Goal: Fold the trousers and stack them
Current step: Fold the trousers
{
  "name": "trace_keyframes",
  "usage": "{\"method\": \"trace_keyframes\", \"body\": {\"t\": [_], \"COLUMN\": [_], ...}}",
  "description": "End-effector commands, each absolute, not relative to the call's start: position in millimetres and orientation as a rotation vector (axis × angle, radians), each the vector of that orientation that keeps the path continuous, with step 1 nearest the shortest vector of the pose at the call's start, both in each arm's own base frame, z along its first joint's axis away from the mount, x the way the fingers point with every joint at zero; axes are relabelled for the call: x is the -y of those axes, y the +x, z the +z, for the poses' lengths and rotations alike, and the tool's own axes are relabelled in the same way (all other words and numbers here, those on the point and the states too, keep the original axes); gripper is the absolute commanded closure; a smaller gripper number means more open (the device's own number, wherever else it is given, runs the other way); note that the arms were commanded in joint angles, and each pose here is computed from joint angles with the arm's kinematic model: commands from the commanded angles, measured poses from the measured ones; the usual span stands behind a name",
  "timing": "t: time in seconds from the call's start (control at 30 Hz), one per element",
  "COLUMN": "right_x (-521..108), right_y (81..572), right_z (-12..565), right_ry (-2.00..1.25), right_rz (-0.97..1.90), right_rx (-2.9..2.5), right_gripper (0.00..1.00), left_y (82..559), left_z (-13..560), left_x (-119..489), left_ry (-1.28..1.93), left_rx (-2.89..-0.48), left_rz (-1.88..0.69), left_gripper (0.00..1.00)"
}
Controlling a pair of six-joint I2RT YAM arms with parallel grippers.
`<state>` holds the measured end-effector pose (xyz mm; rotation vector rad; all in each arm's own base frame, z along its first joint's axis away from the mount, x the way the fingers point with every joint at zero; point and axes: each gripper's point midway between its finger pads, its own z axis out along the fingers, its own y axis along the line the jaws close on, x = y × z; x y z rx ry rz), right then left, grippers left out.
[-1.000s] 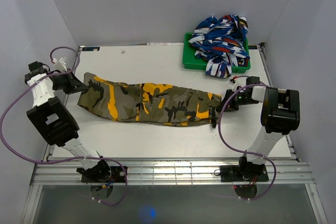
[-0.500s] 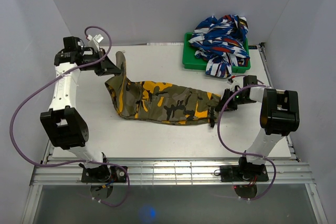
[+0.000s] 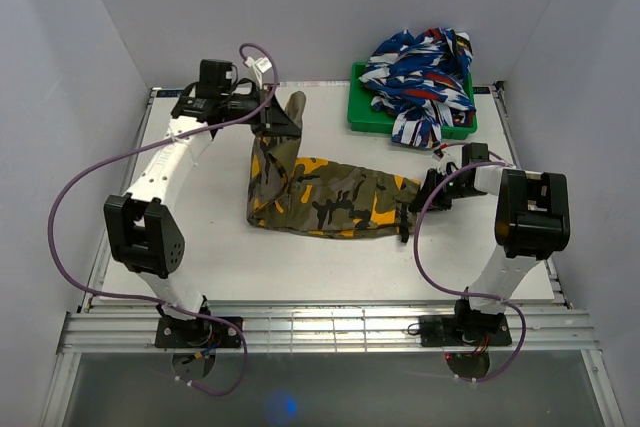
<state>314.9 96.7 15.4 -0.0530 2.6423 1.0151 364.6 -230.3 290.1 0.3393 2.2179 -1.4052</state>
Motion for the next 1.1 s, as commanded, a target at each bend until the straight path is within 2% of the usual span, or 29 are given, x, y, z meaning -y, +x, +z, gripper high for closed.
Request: {"method": "trace_keyframes", "body": {"t": [0.0,0.23,0.53,0.7,1.07], "right_x": [-74,-77,-80,-79,-81], "right_y": [316,317,315,313,312], "right_z": [-20,-19,-19,-19,-19], "right_ry": [-0.085,-0.089,-0.093,-0.103,-0.112], "right_rz": [0.749,0.763,0.786,0.777,0.777], "right_rx": [-2.726,-2.722,-2.715,-2.712,-2.706], "right_gripper": [0.92,0.92,0.92,0.92,0.92], "left_y": [354,351,337,337,335], "left_z": [303,278,209,164,135], "left_x": [274,334,401,421,470], "left_ry": [0.419,0.424,0.37,0.278,0.268], "left_rx": [-2.157,-2.193,-2.378,-2.484,-2.474], "left_rz": [-1.469,-1.448,-1.346,-1.202,-1.205], "left_gripper": [1.0,1.0,1.0,1.0,1.0]}}
